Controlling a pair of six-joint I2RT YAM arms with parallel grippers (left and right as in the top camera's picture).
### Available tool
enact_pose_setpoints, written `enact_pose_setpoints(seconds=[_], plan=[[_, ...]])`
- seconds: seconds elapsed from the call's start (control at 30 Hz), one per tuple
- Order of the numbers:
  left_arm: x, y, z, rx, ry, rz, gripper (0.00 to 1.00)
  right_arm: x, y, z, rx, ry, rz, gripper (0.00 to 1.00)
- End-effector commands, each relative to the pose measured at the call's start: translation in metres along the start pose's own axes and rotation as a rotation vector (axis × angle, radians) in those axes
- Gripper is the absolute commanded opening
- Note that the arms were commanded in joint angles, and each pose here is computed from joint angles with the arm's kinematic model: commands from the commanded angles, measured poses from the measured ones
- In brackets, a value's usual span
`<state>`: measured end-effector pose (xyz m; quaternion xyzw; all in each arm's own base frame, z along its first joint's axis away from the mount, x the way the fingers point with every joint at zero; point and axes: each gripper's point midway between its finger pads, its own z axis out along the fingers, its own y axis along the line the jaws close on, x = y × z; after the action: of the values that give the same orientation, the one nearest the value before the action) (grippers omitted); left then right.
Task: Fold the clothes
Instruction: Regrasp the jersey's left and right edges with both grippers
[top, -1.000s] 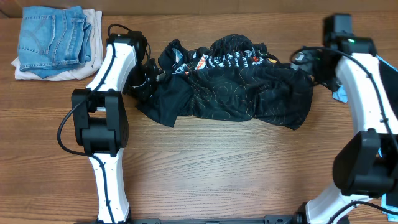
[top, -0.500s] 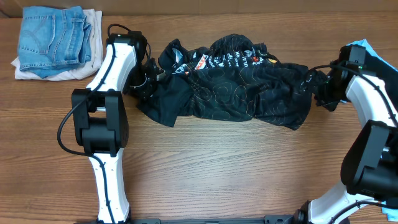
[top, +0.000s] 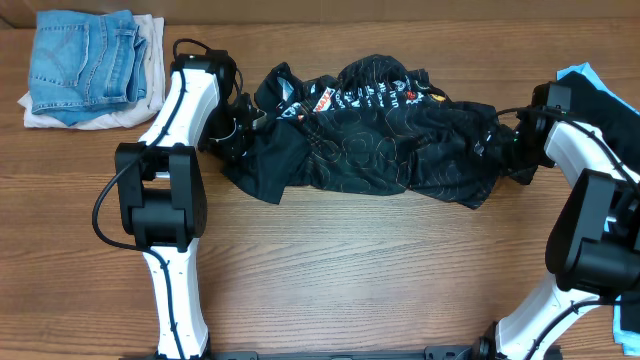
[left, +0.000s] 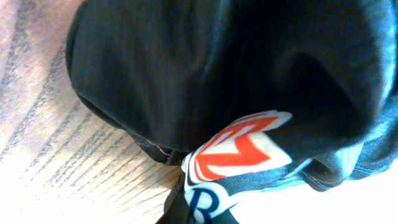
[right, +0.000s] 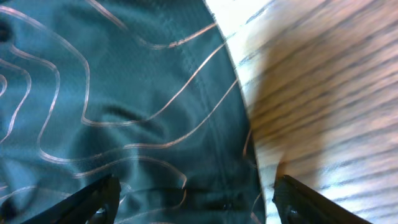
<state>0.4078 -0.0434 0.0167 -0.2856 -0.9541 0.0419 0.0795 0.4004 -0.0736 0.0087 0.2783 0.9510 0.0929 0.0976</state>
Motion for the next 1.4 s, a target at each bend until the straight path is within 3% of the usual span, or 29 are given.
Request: enact_pose_setpoints(seconds=[0.0,0.13,0.3,0.57,0.83,1.07,1.37], plan=[[-0.002,-0.003,0.003,0.023,-0.004,-0.012,0.04,0.012,-0.012,0.019,0.046,0.051,0.001,0.83],[-0.002,-0.003,0.003,0.023,-0.004,-0.011,0.04,0.014,-0.012,0.024,0.048,0.062,-0.019,0.76],[-0.002,-0.003,0.003,0.023,-0.004,-0.012,0.04,0.017,-0.011,0.024,0.051,0.070,-0.023,0.55],[-0.001,-0.003,0.003,0.024,-0.002,-0.013,0.04,0.023,-0.016,0.028,0.137,0.075,-0.052,0.50],[-0.003,-0.003,0.003,0.021,-0.008,-0.047,0.04,0.022,-0.021,0.031,0.171,0.066,0.025,0.06],[-0.006,-0.007,-0.007,0.041,-0.025,-0.130,0.04,0.010,-0.012,0.011,0.162,0.046,0.091,0.04],[-0.028,-0.032,-0.069,0.172,-0.159,-0.118,0.04,-0.016,0.032,-0.076,0.005,-0.078,0.077,0.04]])
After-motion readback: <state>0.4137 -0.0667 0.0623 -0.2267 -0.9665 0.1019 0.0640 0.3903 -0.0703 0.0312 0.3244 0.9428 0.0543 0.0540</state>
